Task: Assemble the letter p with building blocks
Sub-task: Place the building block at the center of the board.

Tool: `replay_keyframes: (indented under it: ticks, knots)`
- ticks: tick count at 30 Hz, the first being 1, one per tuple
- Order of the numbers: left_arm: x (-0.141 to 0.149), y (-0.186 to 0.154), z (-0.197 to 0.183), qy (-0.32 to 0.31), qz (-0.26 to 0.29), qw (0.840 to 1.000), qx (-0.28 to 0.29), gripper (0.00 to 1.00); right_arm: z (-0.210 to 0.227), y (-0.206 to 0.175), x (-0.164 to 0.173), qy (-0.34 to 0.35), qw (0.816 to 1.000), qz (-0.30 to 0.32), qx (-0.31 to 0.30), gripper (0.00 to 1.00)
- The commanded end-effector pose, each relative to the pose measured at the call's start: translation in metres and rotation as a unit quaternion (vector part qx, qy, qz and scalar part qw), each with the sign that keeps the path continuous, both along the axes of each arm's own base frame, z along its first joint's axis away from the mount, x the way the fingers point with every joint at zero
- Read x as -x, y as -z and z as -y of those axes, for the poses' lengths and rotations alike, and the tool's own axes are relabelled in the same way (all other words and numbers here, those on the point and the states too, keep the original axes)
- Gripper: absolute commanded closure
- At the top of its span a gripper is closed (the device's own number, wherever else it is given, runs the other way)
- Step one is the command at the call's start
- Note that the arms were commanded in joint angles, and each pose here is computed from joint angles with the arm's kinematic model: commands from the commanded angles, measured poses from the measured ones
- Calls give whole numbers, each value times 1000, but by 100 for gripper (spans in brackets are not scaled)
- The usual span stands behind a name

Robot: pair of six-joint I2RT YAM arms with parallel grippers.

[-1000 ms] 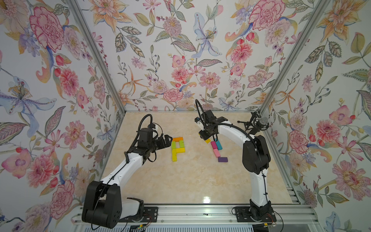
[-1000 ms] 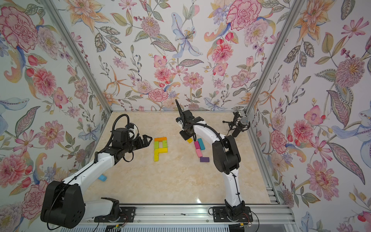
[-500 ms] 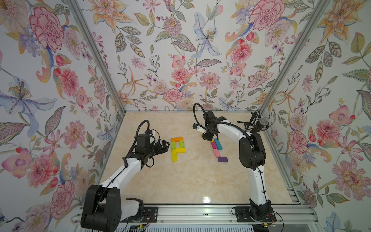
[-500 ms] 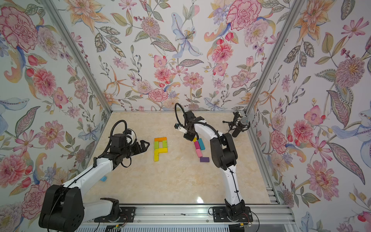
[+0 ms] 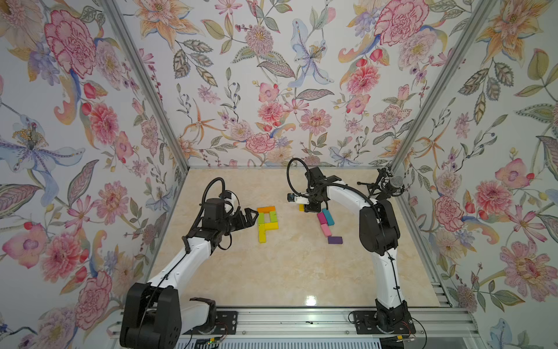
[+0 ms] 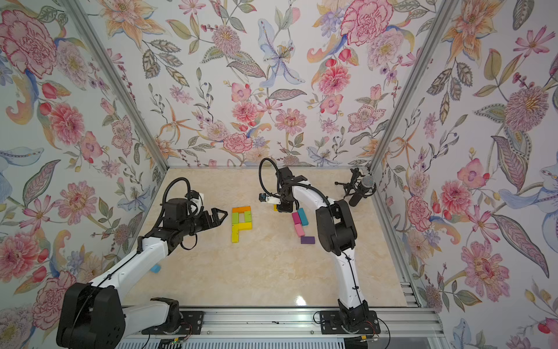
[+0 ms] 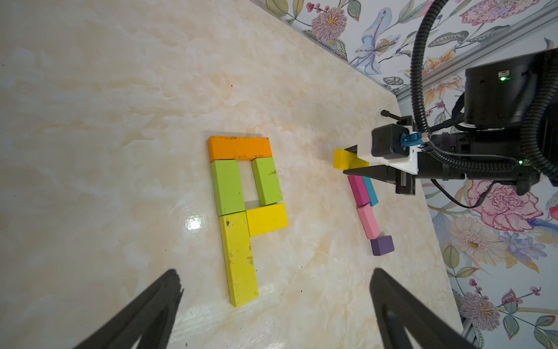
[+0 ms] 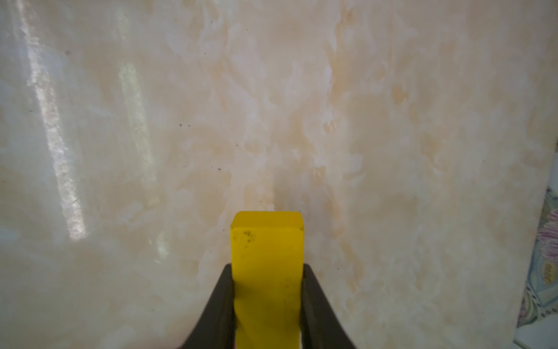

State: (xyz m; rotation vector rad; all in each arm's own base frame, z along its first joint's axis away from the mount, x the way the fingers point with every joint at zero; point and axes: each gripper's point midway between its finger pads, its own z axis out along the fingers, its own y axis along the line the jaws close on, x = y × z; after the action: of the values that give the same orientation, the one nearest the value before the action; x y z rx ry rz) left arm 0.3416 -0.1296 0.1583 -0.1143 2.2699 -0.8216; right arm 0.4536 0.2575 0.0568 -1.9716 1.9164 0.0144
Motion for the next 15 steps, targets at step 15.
replay_keyframes:
  ticks: [15]
  knots:
    - [2,-15,3,10,9,1000,22,1,-12,39,8,-41,998,-53,-6,78]
